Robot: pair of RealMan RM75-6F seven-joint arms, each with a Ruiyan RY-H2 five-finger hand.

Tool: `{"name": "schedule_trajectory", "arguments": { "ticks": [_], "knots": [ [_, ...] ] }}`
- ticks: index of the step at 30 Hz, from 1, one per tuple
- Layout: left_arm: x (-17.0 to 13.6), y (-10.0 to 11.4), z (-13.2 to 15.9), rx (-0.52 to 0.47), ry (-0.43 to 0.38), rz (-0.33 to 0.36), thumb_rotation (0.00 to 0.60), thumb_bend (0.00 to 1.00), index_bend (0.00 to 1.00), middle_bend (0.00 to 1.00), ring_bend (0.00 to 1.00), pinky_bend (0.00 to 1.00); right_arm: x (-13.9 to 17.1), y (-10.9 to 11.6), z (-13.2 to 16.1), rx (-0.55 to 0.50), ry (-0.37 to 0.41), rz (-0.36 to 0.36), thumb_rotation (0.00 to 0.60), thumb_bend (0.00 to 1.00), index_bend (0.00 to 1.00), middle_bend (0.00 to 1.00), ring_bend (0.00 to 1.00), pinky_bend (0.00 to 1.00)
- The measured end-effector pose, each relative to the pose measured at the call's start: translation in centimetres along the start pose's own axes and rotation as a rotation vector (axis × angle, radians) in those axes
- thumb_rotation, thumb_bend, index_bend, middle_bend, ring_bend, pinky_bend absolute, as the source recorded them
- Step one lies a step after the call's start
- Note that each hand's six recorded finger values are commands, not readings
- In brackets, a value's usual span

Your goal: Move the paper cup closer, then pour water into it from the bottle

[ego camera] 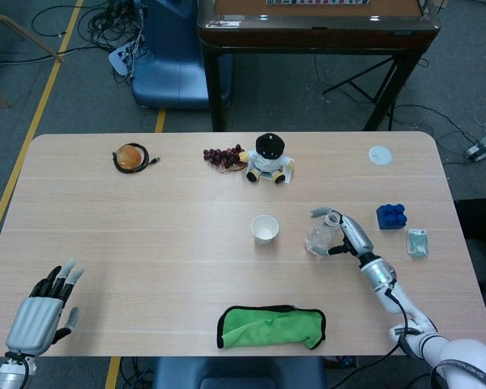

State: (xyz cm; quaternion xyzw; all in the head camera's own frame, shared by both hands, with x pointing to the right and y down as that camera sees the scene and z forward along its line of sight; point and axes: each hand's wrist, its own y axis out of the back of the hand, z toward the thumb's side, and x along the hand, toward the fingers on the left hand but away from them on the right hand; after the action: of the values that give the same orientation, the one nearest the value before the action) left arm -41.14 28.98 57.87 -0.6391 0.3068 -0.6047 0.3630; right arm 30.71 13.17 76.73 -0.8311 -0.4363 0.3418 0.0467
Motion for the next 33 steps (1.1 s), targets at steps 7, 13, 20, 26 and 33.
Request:
{"name": "schedule_trajectory", "arguments": {
  "ticks": [7, 13, 20, 26, 33],
  "knots": [
    [-0.1, 0.1, 0.0, 0.000, -0.004, 0.001, 0.600, 0.45, 0.00, 0.00, 0.00, 0.16, -0.3, -0.6, -0.3, -0.021, -0.010, 0.009, 0.600, 0.00, 0.30, 0.33, 0.24, 0.37],
    [-0.2, 0.2, 0.1, -0.002, -0.006, 0.006, 0.600, 0.45, 0.00, 0.00, 0.00, 0.16, -0.8, -0.6, -0.1, -0.045, -0.002, -0.014, 0.600, 0.00, 0.37, 0.41, 0.32, 0.45],
    [-0.2, 0.2, 0.0, -0.004, -0.005, 0.005, 0.600, 0.45, 0.00, 0.00, 0.00, 0.16, -1.5, -0.3, 0.4, -0.048, 0.015, -0.061, 0.600, 0.05, 0.54, 0.54, 0.46, 0.58],
    [-0.2, 0.2, 0.1, 0.001, -0.007, 0.009, 0.600, 0.45, 0.00, 0.00, 0.00, 0.16, -2.0, -0.1, 1.4, -0.009, 0.043, -0.082, 0.600, 0.09, 0.60, 0.59, 0.52, 0.62],
    [-0.2, 0.3, 0.2, 0.004, -0.008, 0.012, 0.600, 0.45, 0.00, 0.00, 0.00, 0.16, -2.7, 0.3, 3.1, 0.086, 0.082, -0.102, 0.600, 0.10, 0.62, 0.62, 0.55, 0.64]
  ]
}}
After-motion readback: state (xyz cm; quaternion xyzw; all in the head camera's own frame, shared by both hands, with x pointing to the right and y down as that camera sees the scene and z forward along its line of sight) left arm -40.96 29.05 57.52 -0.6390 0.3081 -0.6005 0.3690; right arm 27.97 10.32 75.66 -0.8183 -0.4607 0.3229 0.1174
